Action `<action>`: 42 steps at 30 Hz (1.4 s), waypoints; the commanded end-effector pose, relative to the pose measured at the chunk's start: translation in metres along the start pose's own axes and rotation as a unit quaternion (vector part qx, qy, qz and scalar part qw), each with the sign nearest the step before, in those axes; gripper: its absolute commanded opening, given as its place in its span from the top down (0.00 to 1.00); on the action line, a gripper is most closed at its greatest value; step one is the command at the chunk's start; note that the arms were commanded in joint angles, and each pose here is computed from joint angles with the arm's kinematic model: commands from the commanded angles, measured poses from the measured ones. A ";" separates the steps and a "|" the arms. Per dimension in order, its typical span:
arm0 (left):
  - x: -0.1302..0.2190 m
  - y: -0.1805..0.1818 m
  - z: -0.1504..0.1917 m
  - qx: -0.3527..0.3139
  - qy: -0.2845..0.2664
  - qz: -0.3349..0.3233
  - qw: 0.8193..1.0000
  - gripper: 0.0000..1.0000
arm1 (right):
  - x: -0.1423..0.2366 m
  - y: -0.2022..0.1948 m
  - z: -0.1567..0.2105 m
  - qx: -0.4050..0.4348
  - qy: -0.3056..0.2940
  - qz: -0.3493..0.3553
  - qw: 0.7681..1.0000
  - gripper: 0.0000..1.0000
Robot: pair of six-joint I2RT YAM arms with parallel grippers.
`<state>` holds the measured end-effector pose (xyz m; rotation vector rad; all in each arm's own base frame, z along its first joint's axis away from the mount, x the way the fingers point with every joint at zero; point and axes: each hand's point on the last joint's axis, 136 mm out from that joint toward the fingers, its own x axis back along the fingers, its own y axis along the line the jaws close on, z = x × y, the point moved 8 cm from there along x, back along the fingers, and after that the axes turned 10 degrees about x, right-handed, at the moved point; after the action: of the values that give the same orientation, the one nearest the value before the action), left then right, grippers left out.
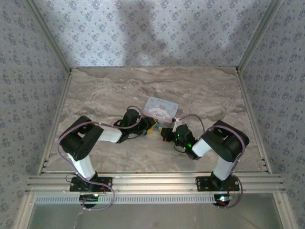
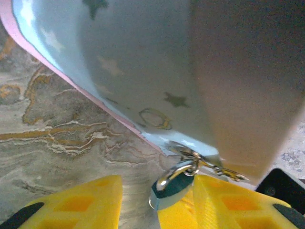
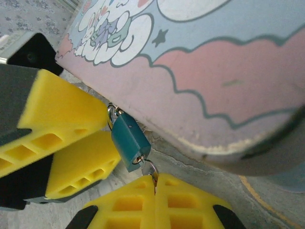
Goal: Unlock a padlock with a key
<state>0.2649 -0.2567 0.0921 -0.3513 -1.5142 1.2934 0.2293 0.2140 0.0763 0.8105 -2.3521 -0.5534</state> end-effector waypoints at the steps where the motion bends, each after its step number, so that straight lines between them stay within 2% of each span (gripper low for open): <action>1: -0.007 -0.010 0.003 0.001 0.009 0.021 1.000 0.59 | -0.001 0.013 -0.010 -0.012 -0.008 -0.022 1.000 1.00; 9: -0.014 -0.010 0.004 0.004 0.012 0.020 1.000 0.70 | 0.000 0.020 -0.013 -0.041 -0.007 -0.040 0.998 1.00; 15: -0.016 -0.010 0.006 0.003 0.015 0.018 1.000 0.74 | 0.001 0.025 -0.020 -0.060 -0.017 -0.048 0.997 1.00; 22: -0.016 -0.013 0.006 0.003 0.016 0.021 1.000 0.87 | 0.005 0.025 -0.025 -0.058 -0.023 -0.042 0.997 0.98; 30: -0.014 -0.016 0.007 0.015 0.015 0.021 1.000 0.96 | 0.027 0.014 -0.025 -0.009 -0.023 0.014 1.000 0.66; 34: -0.012 -0.018 0.006 0.021 0.015 0.020 0.999 0.97 | 0.045 0.009 -0.032 0.039 -0.029 0.050 0.998 0.56; 37: -0.011 -0.019 0.006 0.025 0.015 0.022 0.999 0.97 | 0.061 0.012 -0.048 0.102 -0.038 0.077 0.991 0.48; 42: -0.011 -0.019 0.005 0.027 0.015 0.022 0.999 0.99 | 0.096 0.018 -0.084 0.199 -0.080 0.121 0.969 0.26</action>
<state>0.2717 -0.2718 0.0980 -0.3703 -1.4690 1.3526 0.2133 0.1650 0.1759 0.7449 -2.6451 -0.3260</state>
